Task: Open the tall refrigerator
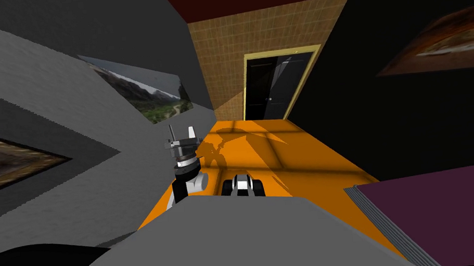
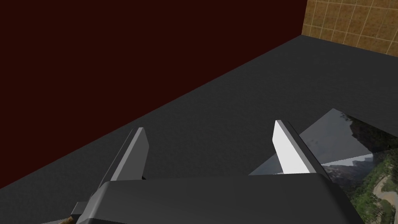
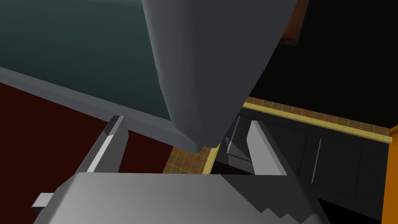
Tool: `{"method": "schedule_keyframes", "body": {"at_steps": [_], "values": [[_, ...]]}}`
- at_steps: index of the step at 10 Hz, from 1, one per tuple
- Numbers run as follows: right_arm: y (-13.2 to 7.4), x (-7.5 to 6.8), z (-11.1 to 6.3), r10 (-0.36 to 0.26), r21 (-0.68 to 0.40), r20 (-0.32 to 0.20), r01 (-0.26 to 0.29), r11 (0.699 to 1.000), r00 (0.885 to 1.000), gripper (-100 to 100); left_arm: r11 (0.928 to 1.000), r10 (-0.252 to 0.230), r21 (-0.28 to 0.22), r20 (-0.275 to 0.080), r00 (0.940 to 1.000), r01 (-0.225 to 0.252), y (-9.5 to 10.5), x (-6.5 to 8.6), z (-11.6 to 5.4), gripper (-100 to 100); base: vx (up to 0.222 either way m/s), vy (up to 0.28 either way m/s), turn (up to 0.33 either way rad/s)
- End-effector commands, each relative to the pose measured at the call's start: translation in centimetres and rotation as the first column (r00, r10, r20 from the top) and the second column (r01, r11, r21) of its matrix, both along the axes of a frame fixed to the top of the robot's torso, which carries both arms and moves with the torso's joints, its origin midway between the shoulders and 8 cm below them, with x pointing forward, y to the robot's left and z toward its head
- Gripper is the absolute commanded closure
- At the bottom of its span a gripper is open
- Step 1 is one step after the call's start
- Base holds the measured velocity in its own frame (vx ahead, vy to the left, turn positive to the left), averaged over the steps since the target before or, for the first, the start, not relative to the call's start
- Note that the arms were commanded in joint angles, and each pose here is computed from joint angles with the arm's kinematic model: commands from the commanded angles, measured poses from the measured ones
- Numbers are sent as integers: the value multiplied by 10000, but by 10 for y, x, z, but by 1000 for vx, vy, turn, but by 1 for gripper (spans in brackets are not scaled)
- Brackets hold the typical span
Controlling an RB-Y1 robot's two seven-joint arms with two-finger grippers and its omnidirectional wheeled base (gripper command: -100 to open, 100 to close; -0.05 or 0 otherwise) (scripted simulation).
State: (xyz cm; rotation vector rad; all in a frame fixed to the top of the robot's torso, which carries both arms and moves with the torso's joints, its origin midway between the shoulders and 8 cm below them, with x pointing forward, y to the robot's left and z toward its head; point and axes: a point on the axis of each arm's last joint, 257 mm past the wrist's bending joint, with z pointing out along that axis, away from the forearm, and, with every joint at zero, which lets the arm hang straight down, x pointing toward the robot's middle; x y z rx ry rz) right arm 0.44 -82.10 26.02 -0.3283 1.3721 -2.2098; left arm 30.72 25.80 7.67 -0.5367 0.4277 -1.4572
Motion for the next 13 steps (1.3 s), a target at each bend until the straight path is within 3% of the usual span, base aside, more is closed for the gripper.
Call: {"method": "schedule_keyframes", "body": {"at_steps": [1, 3, 5, 6, 7, 8, 13], "values": [[2, 1, 26, 234, -8, 47, -234, 9997, 9997, -100, 10000, -1, 0, 0, 10000, 1, 0, 0, 0, 0, 50, 3, -94], [4, 2, 38, 337, -13, 49, -337, 9994, 9994, -100, 10000, -1, -1, 0, 10000, 1, 0, 0, 0, 0, 38, 10, -80], [4, 2, 38, 337, -13, 49, -337, 9994, 9994, -100, 10000, -2, -1, 0, 10000, 2, 0, 0, 0, 0, 1, -16, -15], [6, 4, 49, 448, -13, 54, -448, 9990, 9990, -100, 10000, -2, -1, 1, 10000, 2, 0, 0, 0, 0, 22, -4, -58], [2, -1, 34, 324, 165, -82, -323, 9993, 9994, -100, 10000, -1, 0, 0, 10000, 1, 0, 0, 0, 0, 8, 1, -46], [1, -2, 32, 315, 227, -65, -314, 9992, 9995, 0, 10000, -2, -1, 1, 10000, 2, 0, 0, 0, 0, -8, 7, -22], [-2, -5, 22, 270, 421, -157, -263, 9988, 9995, 0, 10000, -2, -1, 1, 10000, 2, 0, 0, 0, 0, -1, 4, -4]]}}
